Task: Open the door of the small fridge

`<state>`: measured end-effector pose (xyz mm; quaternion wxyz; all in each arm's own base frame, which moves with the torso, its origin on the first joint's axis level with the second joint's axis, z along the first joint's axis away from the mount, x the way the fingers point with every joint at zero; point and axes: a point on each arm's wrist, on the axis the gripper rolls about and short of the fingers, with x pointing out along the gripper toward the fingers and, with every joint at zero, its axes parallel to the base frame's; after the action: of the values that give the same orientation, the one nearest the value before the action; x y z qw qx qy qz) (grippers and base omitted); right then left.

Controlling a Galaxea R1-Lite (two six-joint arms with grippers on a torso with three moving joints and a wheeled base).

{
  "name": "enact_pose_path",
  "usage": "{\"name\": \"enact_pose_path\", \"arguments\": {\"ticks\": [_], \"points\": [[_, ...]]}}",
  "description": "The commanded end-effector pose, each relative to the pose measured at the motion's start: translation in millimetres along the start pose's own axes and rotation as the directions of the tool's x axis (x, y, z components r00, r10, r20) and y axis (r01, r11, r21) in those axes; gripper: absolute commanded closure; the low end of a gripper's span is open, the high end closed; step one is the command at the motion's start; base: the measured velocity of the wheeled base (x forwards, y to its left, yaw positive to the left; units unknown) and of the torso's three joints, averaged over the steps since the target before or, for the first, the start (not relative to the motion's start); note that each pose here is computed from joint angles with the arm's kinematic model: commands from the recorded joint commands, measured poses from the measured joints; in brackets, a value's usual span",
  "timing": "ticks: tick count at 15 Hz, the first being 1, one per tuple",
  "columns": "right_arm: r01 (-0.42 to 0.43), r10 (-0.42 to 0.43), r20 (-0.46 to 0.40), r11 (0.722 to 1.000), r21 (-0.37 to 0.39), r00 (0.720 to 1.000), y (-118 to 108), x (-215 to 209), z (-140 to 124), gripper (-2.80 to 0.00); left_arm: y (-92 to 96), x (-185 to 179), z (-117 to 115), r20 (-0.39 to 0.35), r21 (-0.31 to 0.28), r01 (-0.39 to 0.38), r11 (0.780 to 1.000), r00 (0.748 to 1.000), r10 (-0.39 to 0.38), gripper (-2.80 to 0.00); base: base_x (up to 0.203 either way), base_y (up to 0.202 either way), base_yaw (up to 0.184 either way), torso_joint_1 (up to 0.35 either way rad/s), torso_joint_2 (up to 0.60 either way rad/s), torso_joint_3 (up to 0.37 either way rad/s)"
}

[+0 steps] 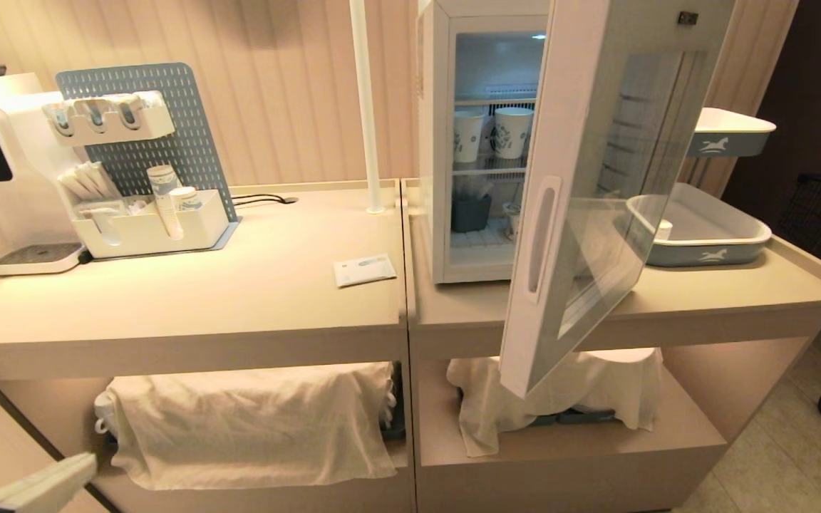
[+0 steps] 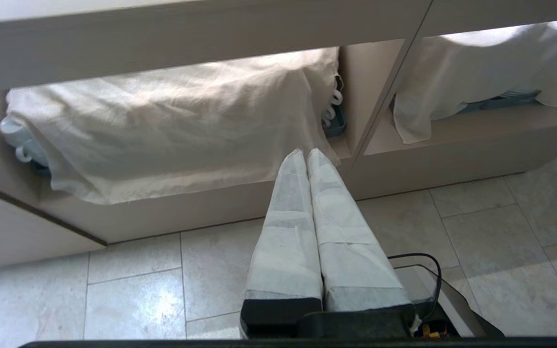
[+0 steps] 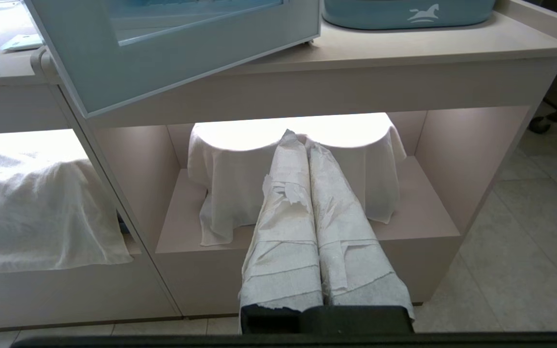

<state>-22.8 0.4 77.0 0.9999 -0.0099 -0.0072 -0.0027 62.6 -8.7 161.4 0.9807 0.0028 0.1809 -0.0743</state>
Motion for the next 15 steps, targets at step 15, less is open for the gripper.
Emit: {"name": "enact_pose_path", "arguments": {"ticks": [15], "points": [[-0.001,0.001,-0.01,1.0,0.0,1.0,0.1,0.7,-3.0,0.0,-6.1,-62.0,-78.7,0.085,-0.016,-0.027,1.0,0.996,0.028,0.0,0.0,0.0,0.0,0.0,0.0,0.0]]}}
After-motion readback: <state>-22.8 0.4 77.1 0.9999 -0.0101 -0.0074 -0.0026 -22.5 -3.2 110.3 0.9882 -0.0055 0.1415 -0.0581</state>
